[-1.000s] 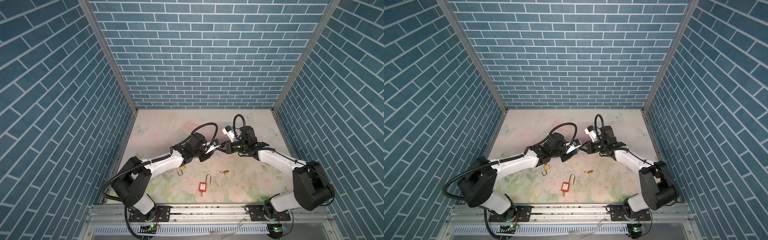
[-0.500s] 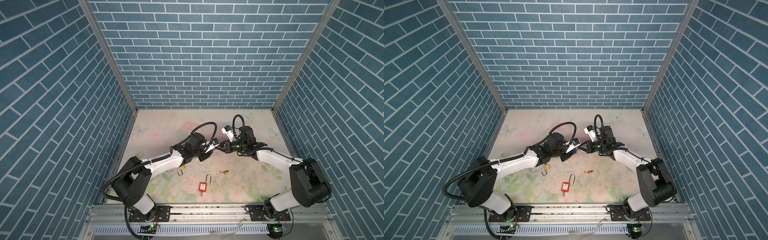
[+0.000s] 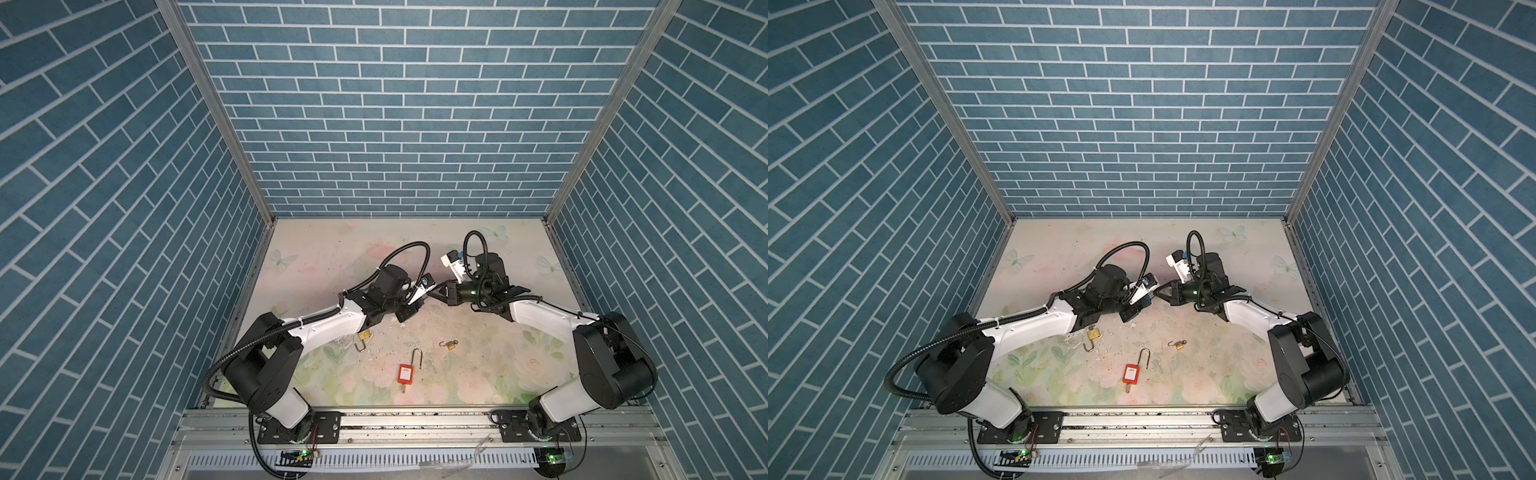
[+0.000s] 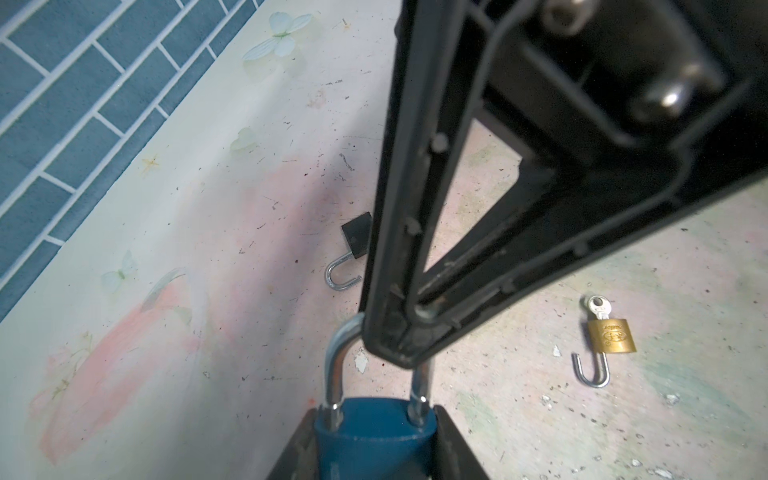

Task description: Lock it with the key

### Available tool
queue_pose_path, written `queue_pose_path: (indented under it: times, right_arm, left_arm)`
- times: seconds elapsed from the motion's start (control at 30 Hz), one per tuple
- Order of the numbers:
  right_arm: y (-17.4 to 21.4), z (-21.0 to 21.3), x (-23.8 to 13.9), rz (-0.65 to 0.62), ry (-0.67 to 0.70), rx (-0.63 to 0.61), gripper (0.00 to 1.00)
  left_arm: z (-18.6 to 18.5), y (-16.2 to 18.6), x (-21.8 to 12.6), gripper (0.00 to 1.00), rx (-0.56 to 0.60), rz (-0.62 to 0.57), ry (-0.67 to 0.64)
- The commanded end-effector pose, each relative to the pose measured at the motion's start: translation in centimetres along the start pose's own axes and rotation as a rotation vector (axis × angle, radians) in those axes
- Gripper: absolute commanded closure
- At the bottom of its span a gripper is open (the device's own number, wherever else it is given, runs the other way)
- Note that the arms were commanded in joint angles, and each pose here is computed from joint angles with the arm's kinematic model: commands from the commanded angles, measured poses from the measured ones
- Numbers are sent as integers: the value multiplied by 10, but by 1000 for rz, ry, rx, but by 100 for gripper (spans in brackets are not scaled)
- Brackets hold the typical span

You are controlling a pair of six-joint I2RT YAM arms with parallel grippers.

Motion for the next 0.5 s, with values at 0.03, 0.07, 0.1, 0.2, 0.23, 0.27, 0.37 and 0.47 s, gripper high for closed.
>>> queue_pose_path:
  times: [0.03, 0.07, 0.1, 0.2, 0.23, 0.27, 0.37, 0.47]
  right_arm:
    - [74, -12, 29, 306, 4, 203, 100]
    - [74, -12, 29, 305, 8, 200, 100]
    - [72, -12, 29, 306, 12, 196, 100]
    - [64, -7, 26, 292, 29, 172, 100]
    - [60, -5, 23, 282, 32, 164, 100]
    - [57, -3, 21, 274, 33, 157, 100]
    - [47, 0, 9, 238, 34, 150, 100]
    - [41, 4, 1, 220, 38, 136, 100]
  left_arm:
    - [16, -143, -81, 100, 198, -792, -109]
    - [16, -143, -80, 100, 199, -788, -108]
    - [16, -142, -78, 100, 201, -780, -110]
    - [11, -132, -69, 100, 233, -723, -97]
    - [8, -125, -65, 100, 254, -700, -82]
    - [5, -119, -62, 100, 266, -675, -80]
    - [-6, -93, -50, 100, 314, -588, -47]
    - [-19, -66, -46, 100, 380, -527, -14]
Point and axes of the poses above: each gripper's point midway between its finger pads, its own x axis out along the fingers, its own z axis along the line the jaws close on, y = z × x, the point moved 9 cm from there along -x, back along the fingers, and after that the axes turned 3 degrees about x, right-handed, at the moved point
